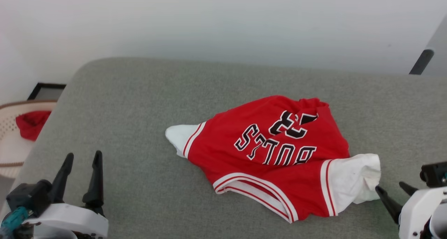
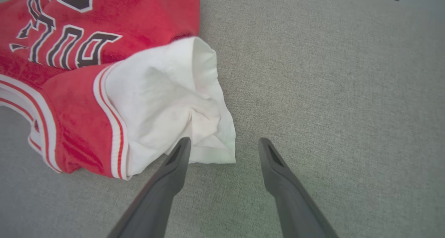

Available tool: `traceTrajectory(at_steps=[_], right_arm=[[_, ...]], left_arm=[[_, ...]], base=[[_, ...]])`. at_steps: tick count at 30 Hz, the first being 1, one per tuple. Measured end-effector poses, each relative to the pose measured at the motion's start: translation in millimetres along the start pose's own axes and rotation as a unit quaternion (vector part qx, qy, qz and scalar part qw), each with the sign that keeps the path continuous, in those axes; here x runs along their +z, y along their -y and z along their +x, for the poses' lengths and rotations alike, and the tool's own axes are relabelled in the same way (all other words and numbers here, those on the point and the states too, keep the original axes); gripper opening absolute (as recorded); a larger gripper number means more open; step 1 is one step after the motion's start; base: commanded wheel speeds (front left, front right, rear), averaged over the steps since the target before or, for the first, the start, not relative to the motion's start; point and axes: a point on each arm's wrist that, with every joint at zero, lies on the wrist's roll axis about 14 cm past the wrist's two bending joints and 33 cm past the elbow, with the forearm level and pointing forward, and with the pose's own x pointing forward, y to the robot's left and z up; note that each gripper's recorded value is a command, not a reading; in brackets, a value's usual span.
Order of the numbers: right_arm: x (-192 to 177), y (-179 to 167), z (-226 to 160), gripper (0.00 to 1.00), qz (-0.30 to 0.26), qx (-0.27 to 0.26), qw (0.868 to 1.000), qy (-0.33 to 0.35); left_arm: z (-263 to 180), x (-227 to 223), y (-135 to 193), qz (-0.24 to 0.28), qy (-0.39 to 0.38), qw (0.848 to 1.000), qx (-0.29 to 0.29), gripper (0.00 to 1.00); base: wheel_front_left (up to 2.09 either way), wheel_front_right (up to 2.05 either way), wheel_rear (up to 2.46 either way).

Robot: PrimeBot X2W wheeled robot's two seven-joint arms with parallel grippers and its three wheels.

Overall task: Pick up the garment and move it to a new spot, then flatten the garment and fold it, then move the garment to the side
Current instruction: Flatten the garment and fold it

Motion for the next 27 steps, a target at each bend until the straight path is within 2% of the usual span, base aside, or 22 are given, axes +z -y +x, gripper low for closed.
traceTrajectory(at_steps=[5,14,15,16,17,27], right_arm=[[-0.5,2.6,21.2,1.0,-0.006,0.008,1.0,-0.029],[-35.1,-4.7,59.3,1.0,-0.002,0.035,0.992,-0.118],[-36.9,-4.2,62.8,0.58,-0.007,0.036,0.991,-0.125],[-37.1,-3.7,66.7,0.1,-0.007,0.036,0.991,-0.128],[-37.4,-3.4,70.3,0.0,-0.007,0.037,0.991,-0.13],[-26.8,14.7,82.4,0.0,-0.017,0.023,0.991,-0.131]], left_arm=[[4.8,-11.9,1.0,-0.002,-0.008,1.0,0.003,1.0],[17.2,-31.6,1.8,-0.006,-0.023,1.0,0.009,1.0],[17.5,-34.1,1.0,-0.006,-0.026,1.0,0.01,1.0],[18.1,-35.7,0.0,-0.008,-0.027,1.0,0.013,1.0],[18.3,-37.2,-1.0,-0.009,-0.028,0.999,0.016,1.0],[19.5,-47.3,-6.3,-0.017,-0.035,0.999,0.028,1.0]], base=[[0.0,0.0,0.0],[0.0,0.0,0.0],[0.0,0.0,0.0],[0.0,0.0,0.0],[0.0,0.0,0.0],[0.0,0.0,0.0]])
